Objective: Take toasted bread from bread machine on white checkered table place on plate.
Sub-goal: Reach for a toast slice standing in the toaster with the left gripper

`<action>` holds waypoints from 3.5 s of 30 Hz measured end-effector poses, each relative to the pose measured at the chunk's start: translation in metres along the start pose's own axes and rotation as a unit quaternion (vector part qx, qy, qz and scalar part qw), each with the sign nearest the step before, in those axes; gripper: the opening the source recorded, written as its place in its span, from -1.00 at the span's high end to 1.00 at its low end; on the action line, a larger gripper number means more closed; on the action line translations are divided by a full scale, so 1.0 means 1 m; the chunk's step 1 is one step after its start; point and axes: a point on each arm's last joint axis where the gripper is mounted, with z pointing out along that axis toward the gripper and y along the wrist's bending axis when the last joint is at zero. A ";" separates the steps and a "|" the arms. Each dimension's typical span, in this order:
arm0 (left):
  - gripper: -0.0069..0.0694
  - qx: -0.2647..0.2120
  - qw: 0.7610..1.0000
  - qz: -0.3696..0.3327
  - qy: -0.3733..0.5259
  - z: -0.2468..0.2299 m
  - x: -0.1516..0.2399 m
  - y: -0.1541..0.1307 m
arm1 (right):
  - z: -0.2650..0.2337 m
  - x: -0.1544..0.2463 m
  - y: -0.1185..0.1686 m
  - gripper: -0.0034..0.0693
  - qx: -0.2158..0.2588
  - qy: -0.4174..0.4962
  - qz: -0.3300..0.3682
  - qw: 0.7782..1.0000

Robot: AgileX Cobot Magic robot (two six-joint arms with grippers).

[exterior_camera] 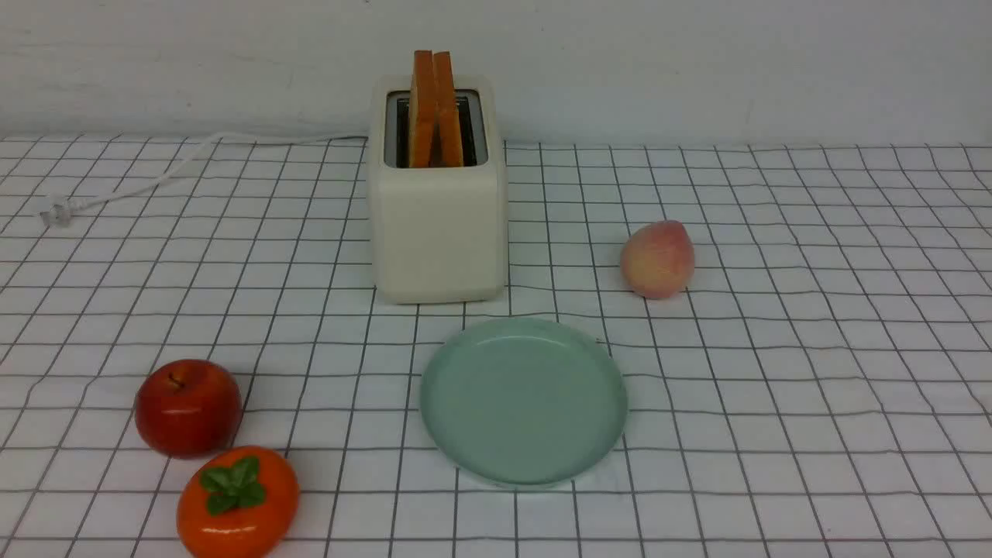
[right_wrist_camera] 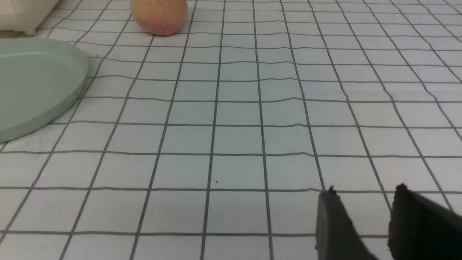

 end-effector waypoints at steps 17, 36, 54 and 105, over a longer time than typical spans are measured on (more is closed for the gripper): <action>0.20 0.000 1.000 0.000 0.000 0.000 0.000 0.000 | 0.000 0.000 0.000 0.25 0.000 0.000 0.000 1.000; 0.20 0.000 1.000 0.001 -0.004 0.000 -0.001 0.000 | 0.000 0.000 0.000 0.25 0.000 0.000 0.000 1.000; 0.20 0.044 0.985 -0.114 -0.120 -0.003 -0.022 -0.005 | 0.000 0.000 0.000 0.24 0.000 0.000 0.000 1.000; 0.85 0.153 0.975 0.132 -0.097 0.096 -0.222 -0.133 | -0.009 -0.248 0.059 0.91 -0.248 0.033 -0.009 0.968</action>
